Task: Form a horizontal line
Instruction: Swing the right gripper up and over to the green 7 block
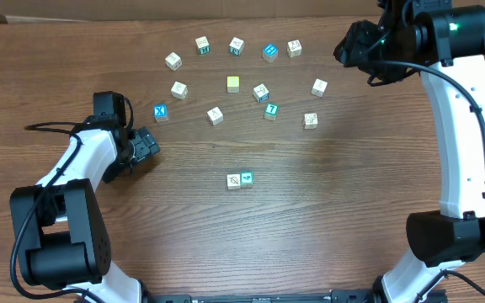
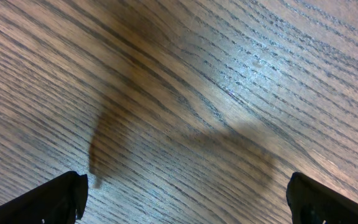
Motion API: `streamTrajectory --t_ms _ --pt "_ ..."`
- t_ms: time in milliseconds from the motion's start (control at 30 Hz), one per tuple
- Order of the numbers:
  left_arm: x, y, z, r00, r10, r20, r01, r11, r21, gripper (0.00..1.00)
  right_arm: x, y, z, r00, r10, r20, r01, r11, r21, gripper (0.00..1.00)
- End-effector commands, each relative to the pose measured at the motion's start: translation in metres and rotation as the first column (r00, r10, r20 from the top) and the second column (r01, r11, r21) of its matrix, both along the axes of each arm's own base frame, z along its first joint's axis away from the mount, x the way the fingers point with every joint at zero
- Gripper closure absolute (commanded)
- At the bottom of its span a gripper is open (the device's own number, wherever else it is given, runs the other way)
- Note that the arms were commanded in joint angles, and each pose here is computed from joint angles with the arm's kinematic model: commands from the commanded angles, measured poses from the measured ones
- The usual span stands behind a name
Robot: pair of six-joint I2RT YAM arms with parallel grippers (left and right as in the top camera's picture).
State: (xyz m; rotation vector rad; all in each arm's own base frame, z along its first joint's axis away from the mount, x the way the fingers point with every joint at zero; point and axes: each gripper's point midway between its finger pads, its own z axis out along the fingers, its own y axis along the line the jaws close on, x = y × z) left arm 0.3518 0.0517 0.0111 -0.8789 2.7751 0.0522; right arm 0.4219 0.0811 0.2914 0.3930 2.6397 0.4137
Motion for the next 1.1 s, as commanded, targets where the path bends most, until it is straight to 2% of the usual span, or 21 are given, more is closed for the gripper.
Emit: streamTrajectory --t_ms 0,400,633,800,1067 --pt "-0.003 0.002 -0.005 1.000 0.002 -0.016 -0.002 1.000 0.005 0.00 -0.003 0.000 0.003 1.000 -0.023 0.000 0.023 1.000 0.004 0.39" --pt "-0.003 0.002 -0.005 1.000 0.002 -0.016 -0.002 1.000 0.004 0.00 -0.001 0.033 0.002 0.998 0.041 0.038 -0.039 0.998 -0.050 0.32" --pt "-0.003 0.002 -0.005 1.000 0.002 -0.016 -0.002 1.000 0.005 0.00 0.007 0.060 -0.004 0.996 0.032 0.089 -0.018 0.987 -0.158 0.30" --pt "-0.003 0.002 -0.005 1.000 0.002 -0.016 -0.002 1.000 0.005 0.01 0.015 0.079 -0.033 0.997 0.064 0.041 -0.054 0.979 -0.197 0.30" --pt "-0.003 0.002 -0.005 1.000 0.002 -0.016 -0.002 1.000 0.005 0.00 0.029 0.089 -0.109 0.991 0.053 -0.121 -0.080 0.968 -0.237 0.30"
